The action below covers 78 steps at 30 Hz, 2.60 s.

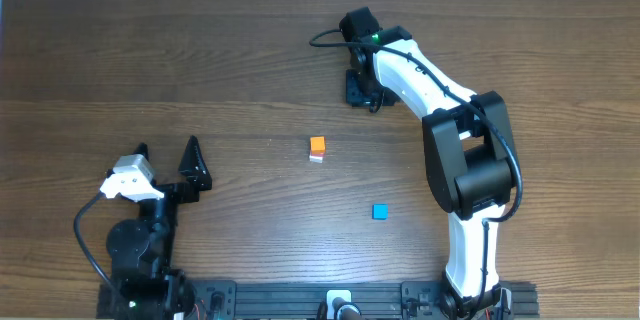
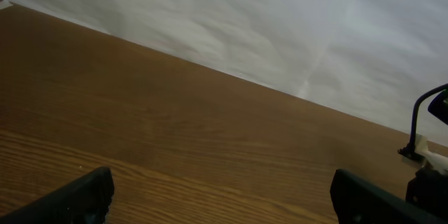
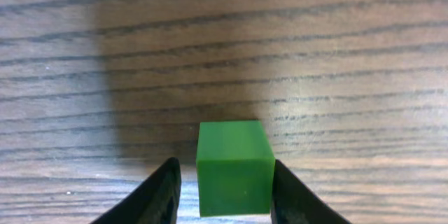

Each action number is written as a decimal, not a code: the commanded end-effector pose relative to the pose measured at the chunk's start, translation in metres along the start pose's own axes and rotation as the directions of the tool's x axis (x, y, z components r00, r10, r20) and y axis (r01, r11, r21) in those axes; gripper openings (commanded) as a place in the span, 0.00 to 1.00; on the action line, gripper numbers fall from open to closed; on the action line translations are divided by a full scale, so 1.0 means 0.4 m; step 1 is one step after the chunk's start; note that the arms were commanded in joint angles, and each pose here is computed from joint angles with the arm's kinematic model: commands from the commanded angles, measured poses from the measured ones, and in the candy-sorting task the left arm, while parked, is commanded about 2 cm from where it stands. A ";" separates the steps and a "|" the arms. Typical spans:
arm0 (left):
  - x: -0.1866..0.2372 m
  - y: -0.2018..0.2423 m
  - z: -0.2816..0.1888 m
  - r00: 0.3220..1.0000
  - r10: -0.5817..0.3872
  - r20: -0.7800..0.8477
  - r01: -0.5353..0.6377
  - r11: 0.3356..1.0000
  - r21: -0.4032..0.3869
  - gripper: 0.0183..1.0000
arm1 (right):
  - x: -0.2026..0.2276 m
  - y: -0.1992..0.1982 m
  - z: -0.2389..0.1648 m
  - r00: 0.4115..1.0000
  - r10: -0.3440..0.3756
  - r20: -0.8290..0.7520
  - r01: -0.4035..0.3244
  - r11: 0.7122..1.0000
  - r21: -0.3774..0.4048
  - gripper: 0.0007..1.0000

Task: Stack Cubes

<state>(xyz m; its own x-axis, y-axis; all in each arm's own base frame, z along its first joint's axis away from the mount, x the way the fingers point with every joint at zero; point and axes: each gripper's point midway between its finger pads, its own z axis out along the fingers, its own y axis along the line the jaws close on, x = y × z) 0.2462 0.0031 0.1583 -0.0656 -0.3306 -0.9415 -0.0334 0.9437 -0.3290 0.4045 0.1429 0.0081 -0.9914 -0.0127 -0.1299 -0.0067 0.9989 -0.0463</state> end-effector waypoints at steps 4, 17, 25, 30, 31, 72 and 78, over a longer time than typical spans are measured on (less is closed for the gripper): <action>0.003 0.000 0.000 1.000 0.014 -0.001 -0.014 1.000 0.004 1.00 | -0.012 -0.006 0.004 1.000 0.000 0.010 0.000 1.000 0.014 0.30; 0.003 0.000 0.000 1.000 0.014 -0.001 -0.014 1.000 0.004 1.00 | -0.007 0.002 0.000 1.000 -0.005 0.007 0.005 1.000 0.010 0.08; 0.003 0.000 0.000 1.000 0.014 -0.001 -0.014 1.000 0.004 1.00 | 0.006 0.018 -0.089 0.999 -0.014 0.034 0.015 1.000 -0.011 0.02; 0.003 0.000 0.000 1.000 0.014 -0.001 -0.014 1.000 0.004 1.00 | 0.040 0.054 -0.218 0.996 -0.020 0.083 0.024 0.999 -0.041 0.01; 0.003 0.000 0.000 1.000 0.014 -0.001 -0.014 1.000 0.004 1.00 | 0.052 0.066 -0.244 0.995 -0.026 0.093 0.030 0.998 -0.048 0.01; 0.003 0.000 0.000 1.000 0.014 -0.001 -0.014 1.000 0.004 1.00 | 0.269 0.281 -0.274 1.000 -0.028 -0.010 0.027 0.998 -0.060 0.01; 0.003 0.001 0.000 1.000 0.014 -0.001 -0.014 1.000 0.004 1.00 | 0.269 0.282 -0.269 0.999 -0.029 -0.013 0.029 0.998 -0.058 0.01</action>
<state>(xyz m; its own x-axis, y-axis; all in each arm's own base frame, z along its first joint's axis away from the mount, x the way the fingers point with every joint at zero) 0.2462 0.0027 0.1584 -0.0660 -0.3306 -0.9415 -0.0311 0.9438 -0.3292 0.2843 0.2533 0.0988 -0.9914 -0.0437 -0.1231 -0.0446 0.9990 0.0042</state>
